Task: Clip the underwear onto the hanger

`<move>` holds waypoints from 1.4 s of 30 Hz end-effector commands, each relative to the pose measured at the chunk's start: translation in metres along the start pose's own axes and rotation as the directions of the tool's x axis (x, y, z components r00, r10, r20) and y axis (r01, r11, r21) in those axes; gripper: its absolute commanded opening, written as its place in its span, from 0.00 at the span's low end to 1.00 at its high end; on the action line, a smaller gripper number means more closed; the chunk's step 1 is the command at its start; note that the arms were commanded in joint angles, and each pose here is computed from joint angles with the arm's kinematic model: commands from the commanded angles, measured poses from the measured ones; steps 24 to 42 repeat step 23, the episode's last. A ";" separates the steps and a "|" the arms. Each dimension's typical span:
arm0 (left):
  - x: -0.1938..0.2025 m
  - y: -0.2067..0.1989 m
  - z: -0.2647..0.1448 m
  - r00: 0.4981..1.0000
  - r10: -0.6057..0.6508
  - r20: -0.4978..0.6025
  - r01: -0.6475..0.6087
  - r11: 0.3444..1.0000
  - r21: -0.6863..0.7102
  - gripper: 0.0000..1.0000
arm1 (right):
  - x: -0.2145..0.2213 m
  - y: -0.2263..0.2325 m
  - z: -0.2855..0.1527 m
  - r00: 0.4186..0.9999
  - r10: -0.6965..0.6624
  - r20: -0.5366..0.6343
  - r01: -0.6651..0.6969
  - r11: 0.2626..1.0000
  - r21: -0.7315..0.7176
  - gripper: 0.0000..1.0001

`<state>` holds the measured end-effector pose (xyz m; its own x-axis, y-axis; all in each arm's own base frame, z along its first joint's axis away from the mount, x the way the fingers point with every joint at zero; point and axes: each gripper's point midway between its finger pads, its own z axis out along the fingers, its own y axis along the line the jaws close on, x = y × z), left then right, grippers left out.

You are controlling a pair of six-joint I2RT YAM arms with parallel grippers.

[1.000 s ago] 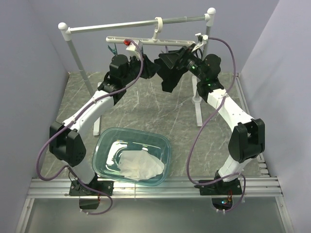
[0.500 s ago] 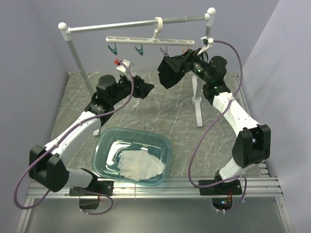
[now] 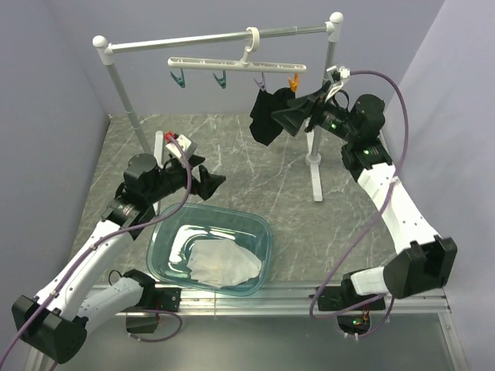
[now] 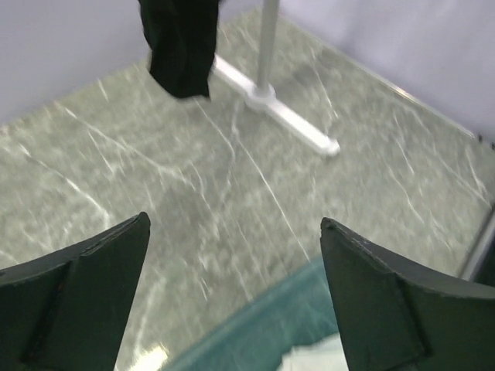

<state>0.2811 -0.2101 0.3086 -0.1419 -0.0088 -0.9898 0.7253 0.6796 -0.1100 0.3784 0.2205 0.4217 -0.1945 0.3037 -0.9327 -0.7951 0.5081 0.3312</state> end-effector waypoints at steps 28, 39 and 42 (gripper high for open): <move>0.076 0.082 -0.002 0.880 -0.287 -0.378 0.087 0.880 -0.466 0.99 | 0.133 -0.006 -0.138 0.957 -0.082 -0.277 0.175 0.927 0.331 1.00; 0.076 0.082 -0.002 0.880 -0.287 -0.378 0.087 0.880 -0.466 0.99 | 0.133 -0.006 -0.138 0.957 -0.082 -0.277 0.175 0.927 0.331 1.00; 0.076 0.082 -0.002 0.880 -0.287 -0.378 0.087 0.880 -0.466 0.99 | 0.133 -0.006 -0.138 0.957 -0.082 -0.277 0.175 0.927 0.331 1.00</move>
